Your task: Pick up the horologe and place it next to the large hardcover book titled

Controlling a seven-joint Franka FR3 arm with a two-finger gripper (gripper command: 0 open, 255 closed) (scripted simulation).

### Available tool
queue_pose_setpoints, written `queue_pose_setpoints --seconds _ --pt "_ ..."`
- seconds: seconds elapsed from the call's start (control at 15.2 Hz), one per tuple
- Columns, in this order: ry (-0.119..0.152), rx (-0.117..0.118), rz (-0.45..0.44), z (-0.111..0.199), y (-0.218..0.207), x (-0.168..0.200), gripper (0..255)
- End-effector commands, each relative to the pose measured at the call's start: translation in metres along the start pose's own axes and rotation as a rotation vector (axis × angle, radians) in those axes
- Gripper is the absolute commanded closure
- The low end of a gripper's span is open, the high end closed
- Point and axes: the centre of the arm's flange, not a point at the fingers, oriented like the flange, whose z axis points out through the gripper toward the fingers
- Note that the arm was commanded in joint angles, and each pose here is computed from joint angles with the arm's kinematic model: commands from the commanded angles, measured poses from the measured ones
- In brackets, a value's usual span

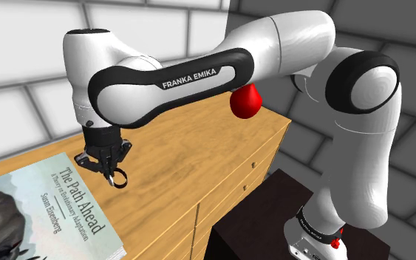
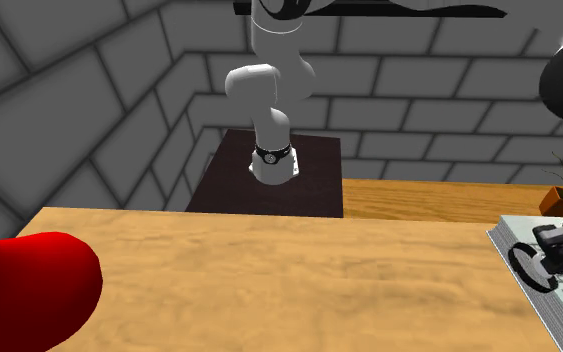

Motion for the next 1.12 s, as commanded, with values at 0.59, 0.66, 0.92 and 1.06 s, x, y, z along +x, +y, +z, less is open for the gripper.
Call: queue_pose_setpoints --seconds 0.59,0.66,0.92,1.06 --pt "0.0 0.0 0.0 0.059 0.006 0.0 255" --pt "0.0 0.0 0.0 0.064 0.007 0.001 255" --pt "0.0 0.0 0.0 0.087 0.009 0.001 255" --pt "0.0 0.0 0.0 0.087 0.009 0.001 255"
